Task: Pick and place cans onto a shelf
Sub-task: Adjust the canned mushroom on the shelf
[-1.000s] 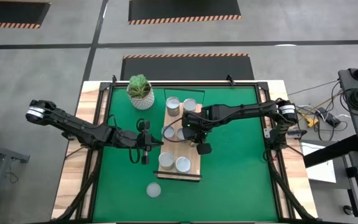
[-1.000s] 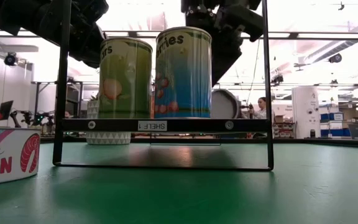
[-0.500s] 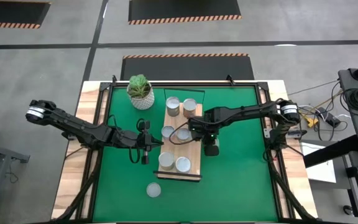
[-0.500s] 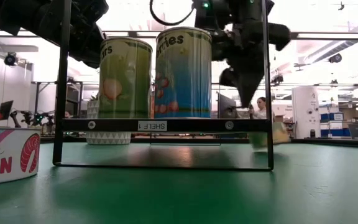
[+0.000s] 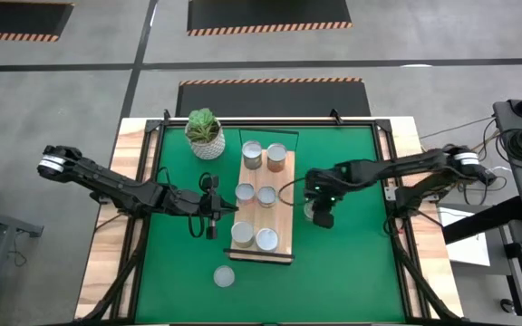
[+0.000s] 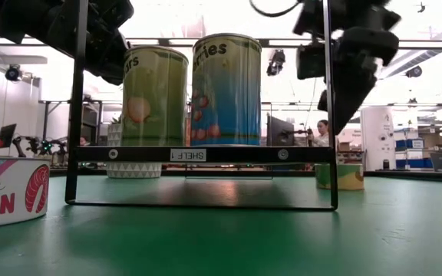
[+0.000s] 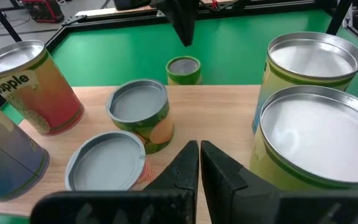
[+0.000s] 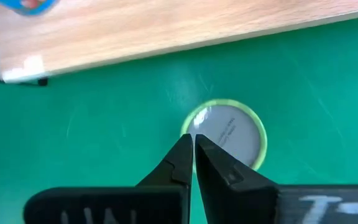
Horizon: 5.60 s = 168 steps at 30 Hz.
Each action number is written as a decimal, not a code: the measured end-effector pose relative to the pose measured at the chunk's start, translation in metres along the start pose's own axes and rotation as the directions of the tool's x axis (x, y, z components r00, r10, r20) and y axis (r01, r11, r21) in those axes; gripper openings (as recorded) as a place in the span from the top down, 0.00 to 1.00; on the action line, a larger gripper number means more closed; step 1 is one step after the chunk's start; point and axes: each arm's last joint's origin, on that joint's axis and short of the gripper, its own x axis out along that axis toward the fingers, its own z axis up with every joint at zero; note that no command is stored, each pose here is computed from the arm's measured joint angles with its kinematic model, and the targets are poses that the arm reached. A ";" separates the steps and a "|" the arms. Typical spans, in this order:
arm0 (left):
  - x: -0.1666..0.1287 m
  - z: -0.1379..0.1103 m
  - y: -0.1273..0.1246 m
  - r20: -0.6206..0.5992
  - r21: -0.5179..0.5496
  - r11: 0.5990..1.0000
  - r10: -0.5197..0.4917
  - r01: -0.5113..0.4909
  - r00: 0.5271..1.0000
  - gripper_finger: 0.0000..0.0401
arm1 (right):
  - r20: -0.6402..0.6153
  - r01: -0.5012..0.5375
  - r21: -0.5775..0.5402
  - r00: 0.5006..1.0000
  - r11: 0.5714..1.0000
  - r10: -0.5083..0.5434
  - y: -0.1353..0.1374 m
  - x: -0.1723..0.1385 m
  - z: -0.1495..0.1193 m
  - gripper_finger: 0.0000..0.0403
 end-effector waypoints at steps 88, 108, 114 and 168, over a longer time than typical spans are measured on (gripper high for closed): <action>0.021 0.126 -0.143 0.248 0.146 0.986 0.042 -0.080 0.968 0.56 | 0.516 -0.479 -0.344 0.621 0.807 0.589 0.108 -0.021 -0.030 0.29; 0.074 0.140 -0.186 0.262 0.384 0.922 -0.063 -0.044 0.963 0.31 | 0.415 -0.513 -0.440 0.611 0.737 0.674 0.150 -0.012 -0.016 0.29; 0.083 0.137 -0.175 0.258 0.384 0.923 -0.073 -0.033 0.963 0.31 | 0.418 -0.513 -0.443 0.607 0.735 0.676 0.151 -0.012 -0.014 0.29; 0.014 0.129 -0.203 0.193 0.352 0.924 0.082 -0.147 0.978 1.00 | 0.081 -0.003 -0.115 0.997 0.993 0.013 0.137 0.007 -0.114 0.19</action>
